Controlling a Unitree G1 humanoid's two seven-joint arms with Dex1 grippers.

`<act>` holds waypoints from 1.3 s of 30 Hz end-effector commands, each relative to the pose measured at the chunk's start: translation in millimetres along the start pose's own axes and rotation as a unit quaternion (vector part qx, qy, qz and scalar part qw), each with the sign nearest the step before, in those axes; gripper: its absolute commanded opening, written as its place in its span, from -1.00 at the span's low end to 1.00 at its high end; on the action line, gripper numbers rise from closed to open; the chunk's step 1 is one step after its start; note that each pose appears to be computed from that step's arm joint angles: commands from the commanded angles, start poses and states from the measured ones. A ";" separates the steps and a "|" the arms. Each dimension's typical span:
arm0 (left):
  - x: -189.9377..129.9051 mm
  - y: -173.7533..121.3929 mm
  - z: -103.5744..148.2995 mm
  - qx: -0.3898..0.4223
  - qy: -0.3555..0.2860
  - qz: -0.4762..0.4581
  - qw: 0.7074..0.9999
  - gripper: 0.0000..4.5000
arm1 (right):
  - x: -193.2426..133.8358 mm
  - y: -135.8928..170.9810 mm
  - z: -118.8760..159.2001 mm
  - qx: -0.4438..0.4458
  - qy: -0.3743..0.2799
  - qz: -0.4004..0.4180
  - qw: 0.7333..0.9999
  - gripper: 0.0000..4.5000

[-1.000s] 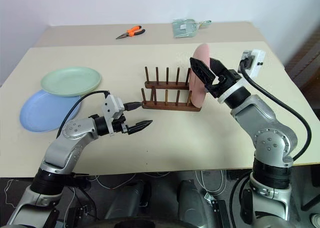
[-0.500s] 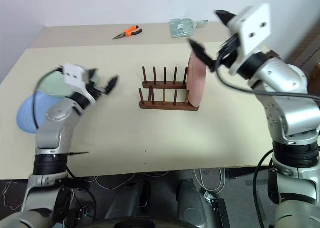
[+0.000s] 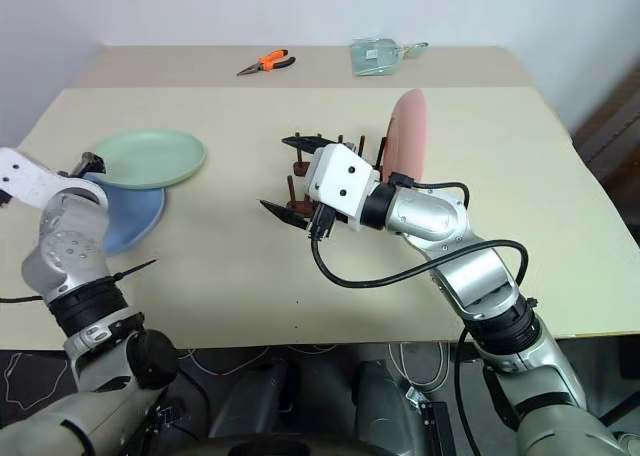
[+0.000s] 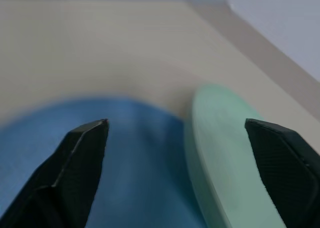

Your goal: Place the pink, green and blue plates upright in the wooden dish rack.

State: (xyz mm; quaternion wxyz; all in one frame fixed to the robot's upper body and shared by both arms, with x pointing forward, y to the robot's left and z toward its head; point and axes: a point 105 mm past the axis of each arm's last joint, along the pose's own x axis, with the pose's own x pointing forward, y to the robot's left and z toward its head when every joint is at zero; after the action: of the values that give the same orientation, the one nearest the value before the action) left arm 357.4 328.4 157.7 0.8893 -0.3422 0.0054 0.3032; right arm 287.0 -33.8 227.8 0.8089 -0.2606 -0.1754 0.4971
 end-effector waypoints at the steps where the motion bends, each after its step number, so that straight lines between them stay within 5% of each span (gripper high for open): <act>1: 1.4 -9.2 -1.4 -0.061 0.035 -0.031 0.997 0.16 | -1.5 -3.9 11.9 -0.018 -0.023 -0.014 0.999 1.00; 6: 4.5 -16.5 -5.4 -0.094 0.058 -0.055 0.992 -0.98 | -3.1 -6.1 11.0 -0.015 -0.020 -0.026 0.999 1.00; 13: -24.2 -77.9 19.7 -0.050 -0.014 -0.216 0.975 -0.98 | -6.8 -17.4 12.7 -0.015 -0.019 -0.050 0.998 1.00; 20: -111.2 -187.2 0.7 0.114 -0.049 -0.454 0.882 -0.98 | 10.5 -32.3 8.0 -0.194 0.029 -0.056 0.979 1.00; 28: -141.9 -215.5 -9.0 0.106 -0.038 -0.503 0.857 -0.98 | 33.7 -51.5 -20.3 -0.282 0.089 -0.060 0.953 1.00; 31: -143.4 -214.1 -9.7 0.118 -0.040 -0.509 0.852 -1.00 | 34.0 -56.5 -25.6 -0.284 0.099 -0.072 0.951 0.62; 36: -144.7 -210.5 -11.2 0.106 -0.029 -0.520 0.847 -1.00 | 34.3 -55.1 -24.2 -0.287 0.097 -0.078 0.950 -0.54; 38: -148.8 -211.3 -9.5 0.090 -0.026 -0.532 0.841 -0.67 | 34.8 -53.1 -22.9 -0.292 0.095 -0.078 0.948 -0.99; 39: -149.9 -211.7 -7.3 0.080 -0.025 -0.536 0.840 -0.54 | 35.1 -52.8 -22.4 -0.295 0.095 -0.080 0.947 -1.00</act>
State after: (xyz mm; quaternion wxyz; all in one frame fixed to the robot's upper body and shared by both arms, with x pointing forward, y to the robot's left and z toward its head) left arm 366.8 125.6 290.8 0.9525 -0.2054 -0.1314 -0.1821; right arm 355.5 -27.0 224.1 0.7441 -0.5210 -0.2278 0.3509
